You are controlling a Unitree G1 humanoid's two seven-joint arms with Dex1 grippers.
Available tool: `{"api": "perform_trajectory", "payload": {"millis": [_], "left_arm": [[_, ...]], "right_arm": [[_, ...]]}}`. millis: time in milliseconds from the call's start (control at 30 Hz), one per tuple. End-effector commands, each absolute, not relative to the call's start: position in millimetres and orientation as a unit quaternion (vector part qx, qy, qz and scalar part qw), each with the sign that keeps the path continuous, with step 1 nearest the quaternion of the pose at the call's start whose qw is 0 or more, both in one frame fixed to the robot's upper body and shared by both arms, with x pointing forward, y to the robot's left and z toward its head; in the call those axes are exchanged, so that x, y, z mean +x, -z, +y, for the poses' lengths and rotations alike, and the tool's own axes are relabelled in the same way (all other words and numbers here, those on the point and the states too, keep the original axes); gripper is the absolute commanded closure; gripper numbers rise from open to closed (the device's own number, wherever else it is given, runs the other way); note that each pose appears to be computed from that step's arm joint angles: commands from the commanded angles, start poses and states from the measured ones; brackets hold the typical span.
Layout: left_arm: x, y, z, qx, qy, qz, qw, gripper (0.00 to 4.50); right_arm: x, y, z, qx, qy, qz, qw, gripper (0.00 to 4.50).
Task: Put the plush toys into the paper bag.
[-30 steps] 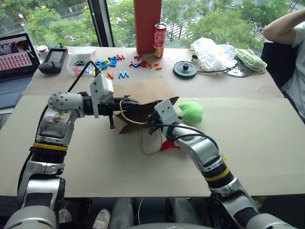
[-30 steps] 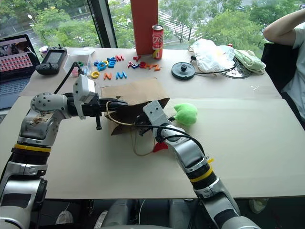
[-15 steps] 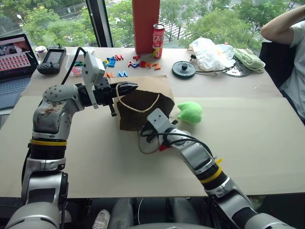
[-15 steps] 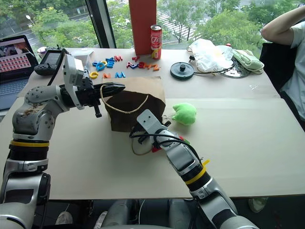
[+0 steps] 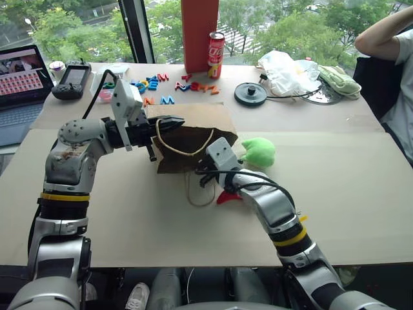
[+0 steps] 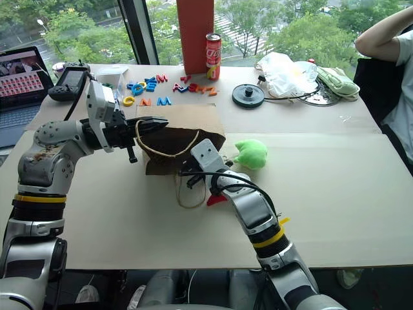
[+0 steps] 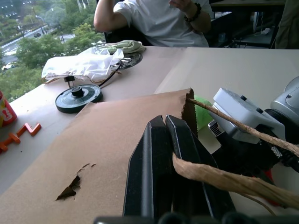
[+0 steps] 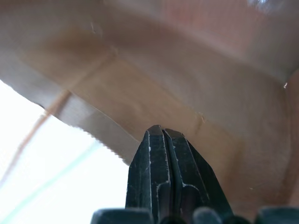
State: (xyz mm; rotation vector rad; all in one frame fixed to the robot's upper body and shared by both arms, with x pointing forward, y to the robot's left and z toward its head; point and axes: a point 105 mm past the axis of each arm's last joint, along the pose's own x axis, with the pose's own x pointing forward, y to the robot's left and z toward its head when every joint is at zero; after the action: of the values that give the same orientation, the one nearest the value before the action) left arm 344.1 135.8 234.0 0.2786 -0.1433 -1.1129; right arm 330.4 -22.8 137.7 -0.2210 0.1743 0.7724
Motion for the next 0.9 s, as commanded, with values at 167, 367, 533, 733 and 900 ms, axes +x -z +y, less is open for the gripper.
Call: {"api": "perform_trajectory", "payload": {"millis": [167, 367, 533, 733, 900], "left_arm": [[344, -243, 137, 0.138, 0.520, -0.088, 0.839, 4.50], [346, -243, 137, 0.130, 0.517, -0.087, 0.842, 4.50], [347, -243, 137, 0.132, 0.517, -0.087, 0.841, 4.50], [348, -244, 136, 0.132, 0.515, -0.090, 0.842, 4.50], [349, -244, 136, 0.132, 0.514, -0.090, 0.843, 4.50]], "right_arm": [[320, -184, -60, -0.052, -0.375, 0.035, 0.925, 4.46], [343, -195, -119, -0.050, -0.264, 0.042, 0.962, 3.89], [363, -175, -163, -0.054, -0.161, 0.092, 0.981, 2.27], [371, -150, -172, -0.101, -0.136, 0.143, 0.975, 0.25], [376, -131, -167, -0.095, -0.128, 0.182, 0.970, 0.06]]}}
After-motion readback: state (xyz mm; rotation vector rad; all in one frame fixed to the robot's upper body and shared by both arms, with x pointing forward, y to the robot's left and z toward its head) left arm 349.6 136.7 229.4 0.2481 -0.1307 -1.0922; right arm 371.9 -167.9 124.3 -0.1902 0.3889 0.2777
